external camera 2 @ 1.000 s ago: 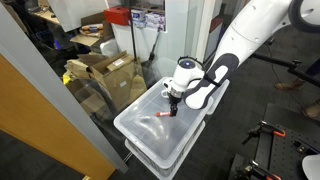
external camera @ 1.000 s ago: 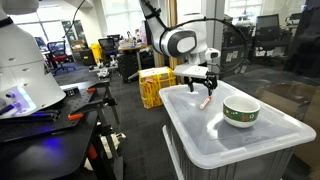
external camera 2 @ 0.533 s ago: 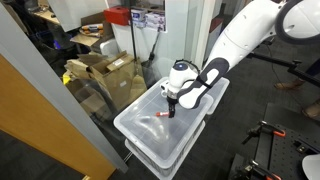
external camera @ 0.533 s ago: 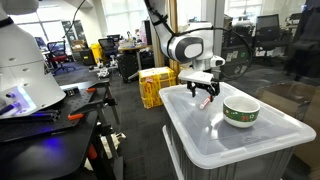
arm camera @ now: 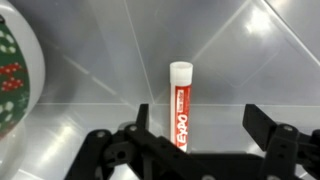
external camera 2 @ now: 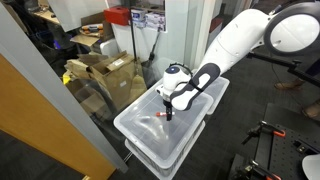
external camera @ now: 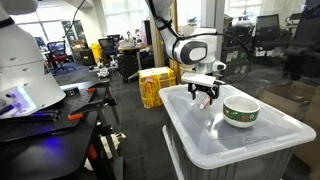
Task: Take the marker and put it in the cup
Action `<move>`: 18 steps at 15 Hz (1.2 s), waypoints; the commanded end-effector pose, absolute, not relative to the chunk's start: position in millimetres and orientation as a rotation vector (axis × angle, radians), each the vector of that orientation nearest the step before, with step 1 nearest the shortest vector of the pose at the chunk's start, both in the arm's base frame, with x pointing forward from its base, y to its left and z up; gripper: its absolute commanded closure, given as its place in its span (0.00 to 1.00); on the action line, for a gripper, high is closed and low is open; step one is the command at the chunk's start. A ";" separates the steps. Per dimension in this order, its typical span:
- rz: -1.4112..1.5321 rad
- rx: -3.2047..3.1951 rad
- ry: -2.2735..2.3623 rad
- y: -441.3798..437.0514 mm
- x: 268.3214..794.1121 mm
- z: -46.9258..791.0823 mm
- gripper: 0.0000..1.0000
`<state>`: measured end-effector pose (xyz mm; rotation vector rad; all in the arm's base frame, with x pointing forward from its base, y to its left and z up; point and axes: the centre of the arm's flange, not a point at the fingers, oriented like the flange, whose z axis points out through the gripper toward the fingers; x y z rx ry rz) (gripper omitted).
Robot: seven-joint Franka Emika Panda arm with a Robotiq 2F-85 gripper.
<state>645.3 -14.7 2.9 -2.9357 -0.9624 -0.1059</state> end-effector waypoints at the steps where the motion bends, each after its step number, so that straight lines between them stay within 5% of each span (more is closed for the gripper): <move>1: -0.073 -2.918 -0.997 -10.5 661.0 -2.2 0.35; 10: -0.114 -2.930 -0.979 -13.6 665.3 4.1 1.00; 18: -0.228 -3.019 -0.945 -16.0 654.8 50.1 0.95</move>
